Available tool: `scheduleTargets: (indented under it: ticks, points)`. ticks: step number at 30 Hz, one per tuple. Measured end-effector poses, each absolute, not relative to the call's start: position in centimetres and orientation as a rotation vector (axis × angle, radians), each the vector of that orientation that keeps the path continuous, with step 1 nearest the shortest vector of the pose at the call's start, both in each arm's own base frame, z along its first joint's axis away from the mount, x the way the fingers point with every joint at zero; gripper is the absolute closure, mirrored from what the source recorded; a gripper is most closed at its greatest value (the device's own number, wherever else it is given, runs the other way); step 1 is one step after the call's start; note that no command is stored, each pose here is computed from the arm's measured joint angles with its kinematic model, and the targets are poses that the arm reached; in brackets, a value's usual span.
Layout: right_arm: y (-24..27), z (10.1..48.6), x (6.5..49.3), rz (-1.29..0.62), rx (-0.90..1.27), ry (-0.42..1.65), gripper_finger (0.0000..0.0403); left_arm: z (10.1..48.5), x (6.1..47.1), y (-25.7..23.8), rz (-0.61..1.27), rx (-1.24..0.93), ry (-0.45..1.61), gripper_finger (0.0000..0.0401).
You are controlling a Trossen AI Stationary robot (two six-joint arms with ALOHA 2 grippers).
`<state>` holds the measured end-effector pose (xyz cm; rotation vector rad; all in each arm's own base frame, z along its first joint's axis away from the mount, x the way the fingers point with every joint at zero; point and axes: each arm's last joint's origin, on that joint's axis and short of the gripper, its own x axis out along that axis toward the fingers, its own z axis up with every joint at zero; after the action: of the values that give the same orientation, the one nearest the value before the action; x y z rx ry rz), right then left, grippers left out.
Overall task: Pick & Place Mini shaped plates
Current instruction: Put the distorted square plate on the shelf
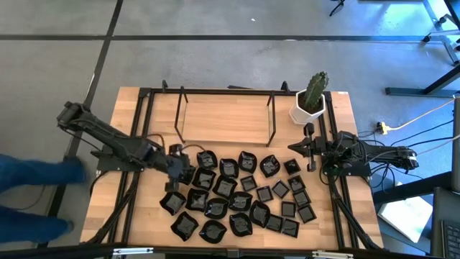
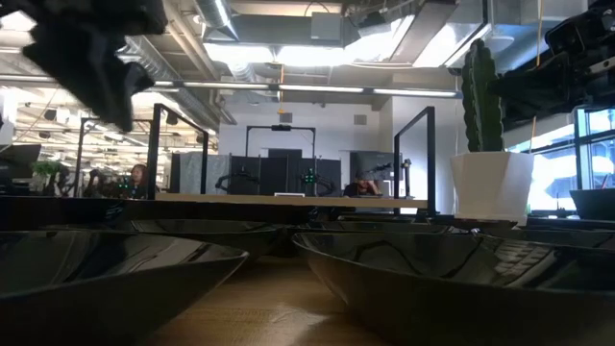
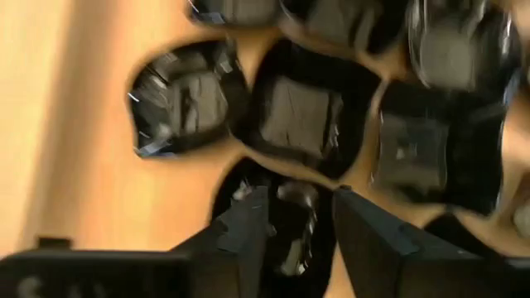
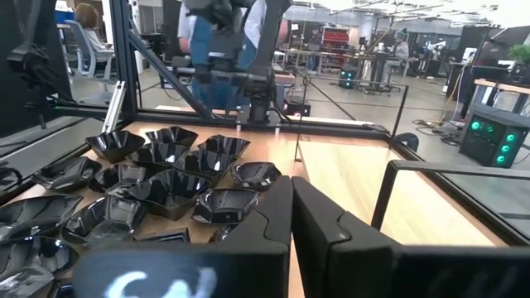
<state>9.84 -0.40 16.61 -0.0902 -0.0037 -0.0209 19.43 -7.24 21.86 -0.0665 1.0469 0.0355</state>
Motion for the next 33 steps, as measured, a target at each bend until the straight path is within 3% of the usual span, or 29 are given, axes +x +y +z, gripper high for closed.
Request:
scheduleTargets:
  ticks: [10, 33]
  points:
    - [-0.4, 16.6, 9.8, -0.021, -0.087, -0.004, 0.0395, 19.5, 19.7, -8.9, -0.051, 0.030, 1.205, 0.0198]
    - [-0.4, 16.6, 9.8, -0.021, -0.087, -0.003, 0.0395, 15.0, 21.3, -9.0, -0.018, 0.147, 1.404, 0.0198]
